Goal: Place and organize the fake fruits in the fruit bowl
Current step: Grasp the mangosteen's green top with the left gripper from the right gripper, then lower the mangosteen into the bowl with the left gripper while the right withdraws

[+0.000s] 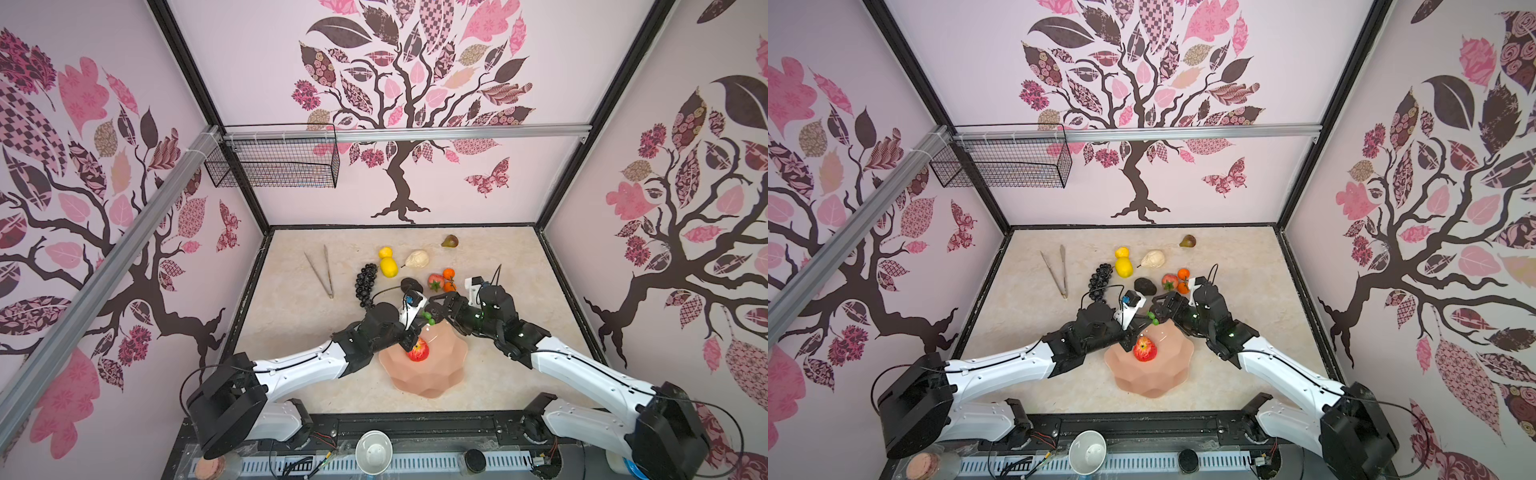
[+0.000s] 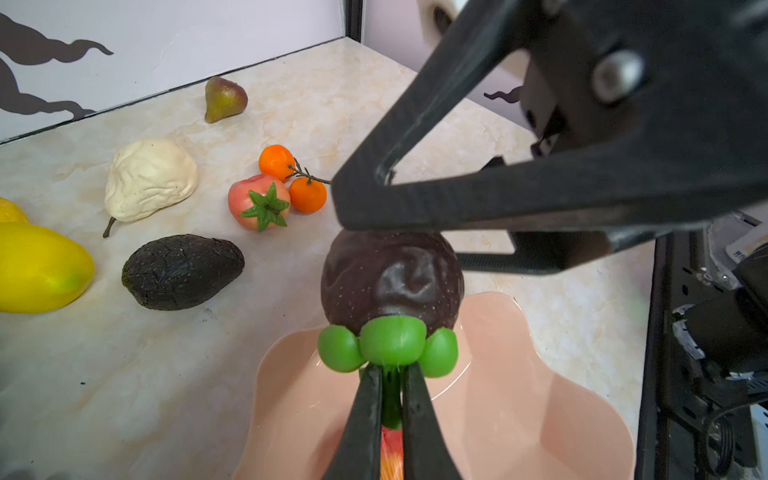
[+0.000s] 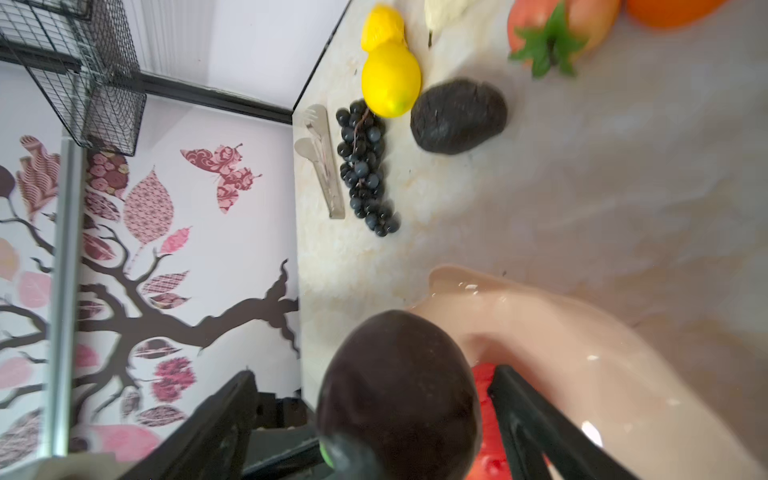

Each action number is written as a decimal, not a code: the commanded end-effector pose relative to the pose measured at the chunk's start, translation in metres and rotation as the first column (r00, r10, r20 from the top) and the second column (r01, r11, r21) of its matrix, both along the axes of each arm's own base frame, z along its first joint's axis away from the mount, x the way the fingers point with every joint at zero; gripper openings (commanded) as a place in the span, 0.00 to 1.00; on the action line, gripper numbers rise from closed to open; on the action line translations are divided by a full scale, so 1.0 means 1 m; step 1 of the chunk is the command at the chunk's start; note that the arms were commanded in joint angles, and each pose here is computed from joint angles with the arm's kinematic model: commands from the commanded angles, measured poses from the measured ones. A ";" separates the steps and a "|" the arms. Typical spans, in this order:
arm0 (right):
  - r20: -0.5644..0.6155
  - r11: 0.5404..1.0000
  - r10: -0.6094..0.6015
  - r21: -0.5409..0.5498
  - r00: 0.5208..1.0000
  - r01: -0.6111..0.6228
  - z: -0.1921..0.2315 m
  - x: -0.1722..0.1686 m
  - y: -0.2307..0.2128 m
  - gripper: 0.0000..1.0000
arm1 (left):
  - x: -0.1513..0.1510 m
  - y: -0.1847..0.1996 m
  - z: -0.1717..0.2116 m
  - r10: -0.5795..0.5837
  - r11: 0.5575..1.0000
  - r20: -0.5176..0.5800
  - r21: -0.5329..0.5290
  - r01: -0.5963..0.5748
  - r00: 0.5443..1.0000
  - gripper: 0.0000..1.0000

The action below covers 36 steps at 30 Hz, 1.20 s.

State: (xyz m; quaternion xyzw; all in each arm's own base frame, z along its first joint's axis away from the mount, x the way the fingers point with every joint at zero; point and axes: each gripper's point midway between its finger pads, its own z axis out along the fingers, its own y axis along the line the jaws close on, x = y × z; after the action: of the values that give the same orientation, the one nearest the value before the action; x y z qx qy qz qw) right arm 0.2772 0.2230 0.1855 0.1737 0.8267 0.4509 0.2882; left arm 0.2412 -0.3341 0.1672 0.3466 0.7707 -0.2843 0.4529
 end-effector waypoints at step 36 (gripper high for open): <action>0.410 0.782 -0.375 -0.343 0.832 0.521 0.014 -0.037 -0.173 1.00 | -0.054 -0.044 -0.042 0.018 0.751 -0.470 0.589 0.298 0.883 0.07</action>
State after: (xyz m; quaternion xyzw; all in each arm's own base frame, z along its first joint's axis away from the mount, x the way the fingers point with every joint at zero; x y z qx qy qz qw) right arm 0.2424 0.0538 0.1985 0.2229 0.7823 0.1972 0.5472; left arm 0.1898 -0.3732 0.1178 0.4650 0.8727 -0.1052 0.1051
